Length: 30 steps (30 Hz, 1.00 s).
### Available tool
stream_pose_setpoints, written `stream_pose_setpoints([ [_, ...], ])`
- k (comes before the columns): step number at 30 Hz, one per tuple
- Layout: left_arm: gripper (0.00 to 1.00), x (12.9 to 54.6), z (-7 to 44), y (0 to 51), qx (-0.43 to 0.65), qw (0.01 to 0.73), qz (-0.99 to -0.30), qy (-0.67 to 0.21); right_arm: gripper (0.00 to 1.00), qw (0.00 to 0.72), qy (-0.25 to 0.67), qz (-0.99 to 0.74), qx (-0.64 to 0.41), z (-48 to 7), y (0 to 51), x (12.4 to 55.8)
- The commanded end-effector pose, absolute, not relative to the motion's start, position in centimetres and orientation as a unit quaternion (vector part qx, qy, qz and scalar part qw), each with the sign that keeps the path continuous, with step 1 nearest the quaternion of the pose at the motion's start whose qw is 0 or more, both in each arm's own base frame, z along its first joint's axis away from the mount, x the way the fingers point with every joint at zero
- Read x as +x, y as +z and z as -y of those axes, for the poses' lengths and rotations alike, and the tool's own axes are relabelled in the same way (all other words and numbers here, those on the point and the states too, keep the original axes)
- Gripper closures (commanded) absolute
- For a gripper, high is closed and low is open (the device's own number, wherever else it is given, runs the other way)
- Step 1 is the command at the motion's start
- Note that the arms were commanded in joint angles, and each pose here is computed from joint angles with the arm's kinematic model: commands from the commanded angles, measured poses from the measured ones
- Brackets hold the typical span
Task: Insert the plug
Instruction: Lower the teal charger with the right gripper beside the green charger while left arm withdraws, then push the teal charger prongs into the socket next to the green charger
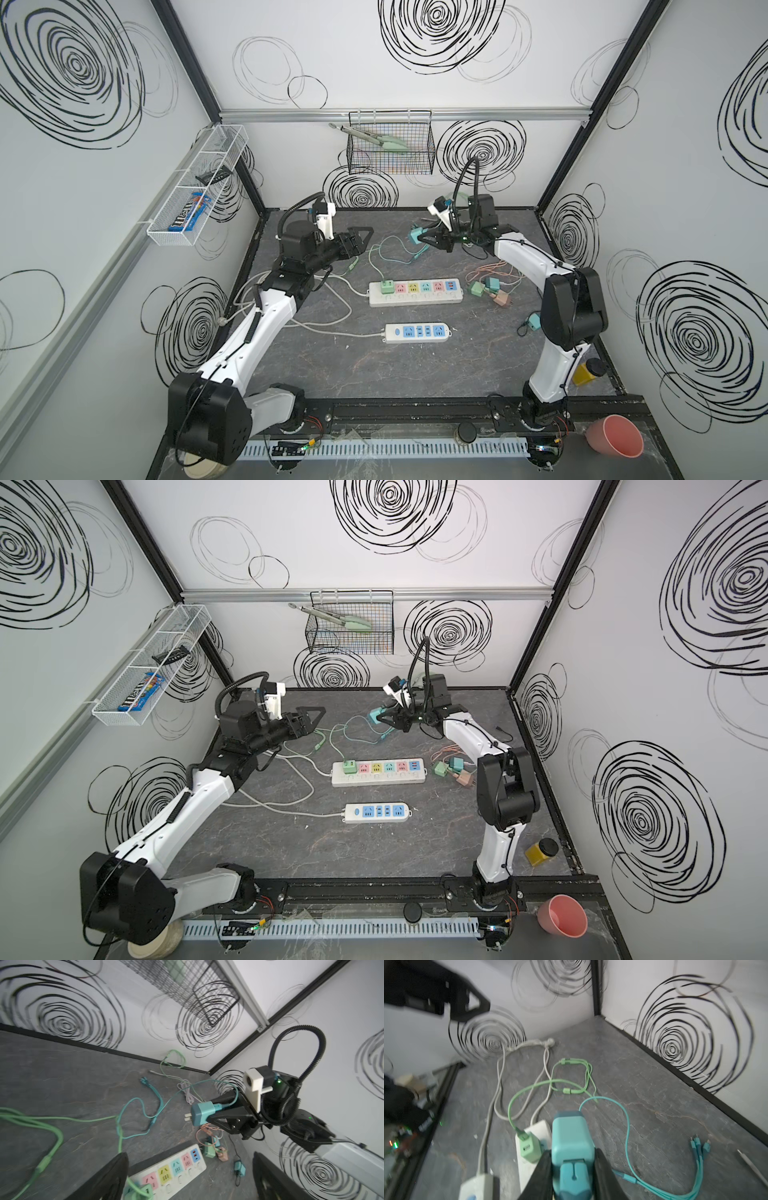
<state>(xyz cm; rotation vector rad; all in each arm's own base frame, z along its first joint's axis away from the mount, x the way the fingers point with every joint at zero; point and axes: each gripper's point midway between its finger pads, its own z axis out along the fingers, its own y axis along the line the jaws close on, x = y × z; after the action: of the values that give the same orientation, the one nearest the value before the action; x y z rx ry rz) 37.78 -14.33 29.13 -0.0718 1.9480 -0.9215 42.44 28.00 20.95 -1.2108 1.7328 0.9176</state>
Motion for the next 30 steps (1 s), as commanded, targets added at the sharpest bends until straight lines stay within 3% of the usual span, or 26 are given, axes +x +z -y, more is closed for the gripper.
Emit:
stream_pose_setpoints([
  [1, 0.04, 37.2, 10.0, 26.2, -0.067, 0.480, -0.830, -0.276, 1.00, 0.321, 0.310, -0.639, -0.626, -28.6, 16.3, 37.9],
  [7, 0.04, 36.1, 6.9, 25.4, -0.101, 0.486, -0.832, -0.248, 1.00, 0.223, 0.256, -0.644, -0.685, -29.5, 11.9, 36.6],
  [21, 0.04, 35.7, 5.3, 25.0, -0.116, 0.492, -0.830, -0.233, 1.00, 0.146, 0.111, -0.650, -0.738, -31.2, 8.9, 35.9],
  [30, 0.04, 35.8, 5.2, 24.9, -0.116, 0.492, -0.830, -0.235, 1.00, 0.140, 0.116, -0.641, -0.746, -32.0, 8.8, 35.0],
])
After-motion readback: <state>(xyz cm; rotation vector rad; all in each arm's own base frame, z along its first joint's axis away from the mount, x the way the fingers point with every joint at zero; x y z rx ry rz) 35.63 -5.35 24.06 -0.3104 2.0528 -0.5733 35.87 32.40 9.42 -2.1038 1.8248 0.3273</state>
